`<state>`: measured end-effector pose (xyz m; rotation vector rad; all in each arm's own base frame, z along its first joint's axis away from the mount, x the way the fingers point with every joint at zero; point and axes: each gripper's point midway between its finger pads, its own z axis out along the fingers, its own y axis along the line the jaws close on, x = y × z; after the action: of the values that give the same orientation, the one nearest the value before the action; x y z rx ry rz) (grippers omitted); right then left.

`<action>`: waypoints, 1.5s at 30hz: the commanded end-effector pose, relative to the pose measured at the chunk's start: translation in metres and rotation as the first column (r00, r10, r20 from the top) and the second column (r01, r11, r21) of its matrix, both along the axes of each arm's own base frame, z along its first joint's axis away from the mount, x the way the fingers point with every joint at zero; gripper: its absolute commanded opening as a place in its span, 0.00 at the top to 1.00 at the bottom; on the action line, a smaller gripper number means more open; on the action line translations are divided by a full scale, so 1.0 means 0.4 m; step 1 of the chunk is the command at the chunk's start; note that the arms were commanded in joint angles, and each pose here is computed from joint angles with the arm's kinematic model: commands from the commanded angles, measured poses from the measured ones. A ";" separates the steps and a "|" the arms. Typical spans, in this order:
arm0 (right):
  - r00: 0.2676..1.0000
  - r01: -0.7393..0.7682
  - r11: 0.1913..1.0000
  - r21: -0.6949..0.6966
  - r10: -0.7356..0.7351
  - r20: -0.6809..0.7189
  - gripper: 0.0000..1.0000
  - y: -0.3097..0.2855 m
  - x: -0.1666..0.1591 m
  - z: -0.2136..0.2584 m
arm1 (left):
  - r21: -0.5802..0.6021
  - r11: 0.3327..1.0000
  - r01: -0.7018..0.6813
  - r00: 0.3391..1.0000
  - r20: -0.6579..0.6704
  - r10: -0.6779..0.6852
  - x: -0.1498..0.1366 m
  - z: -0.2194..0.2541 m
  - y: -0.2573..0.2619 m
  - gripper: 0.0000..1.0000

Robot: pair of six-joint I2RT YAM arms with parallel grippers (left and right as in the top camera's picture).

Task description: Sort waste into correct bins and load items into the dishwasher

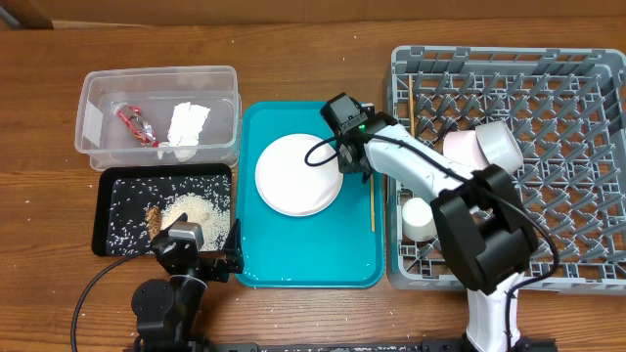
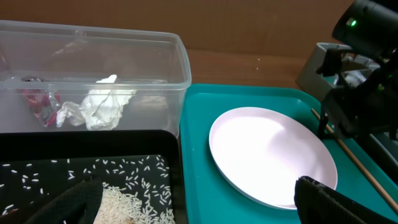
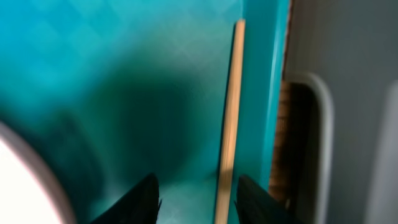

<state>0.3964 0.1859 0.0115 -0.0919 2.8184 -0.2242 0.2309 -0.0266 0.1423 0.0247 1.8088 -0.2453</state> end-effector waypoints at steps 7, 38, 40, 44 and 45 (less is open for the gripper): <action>0.993 -0.008 0.997 0.083 0.018 -0.113 0.90 0.031 -0.049 -0.037 | 0.016 1.000 0.019 1.000 0.013 -0.020 -0.001 0.002 -0.008 0.00; 0.987 -0.074 0.989 0.129 0.053 0.152 0.91 -0.153 0.125 0.322 | 0.016 1.000 0.019 1.000 0.013 -0.020 -0.001 0.002 -0.008 0.00; 0.987 -0.077 0.988 0.137 0.056 0.154 0.57 -0.147 0.119 0.337 | 0.016 1.000 0.019 1.000 0.013 -0.020 -0.001 0.002 -0.008 0.00; 0.983 -0.116 0.966 0.231 0.079 0.163 0.48 -0.075 0.087 0.392 | 0.016 1.000 0.019 1.000 0.013 -0.020 -0.001 0.002 -0.008 0.00; 0.982 -0.144 0.951 0.272 0.103 0.161 0.48 -0.040 0.069 0.406 | 0.016 1.000 0.019 1.000 0.013 -0.020 -0.001 0.002 -0.008 0.00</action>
<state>0.4331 0.1331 0.1356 -0.1248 2.7219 0.0027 0.2309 -0.0266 0.1423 0.0247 1.8088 -0.2453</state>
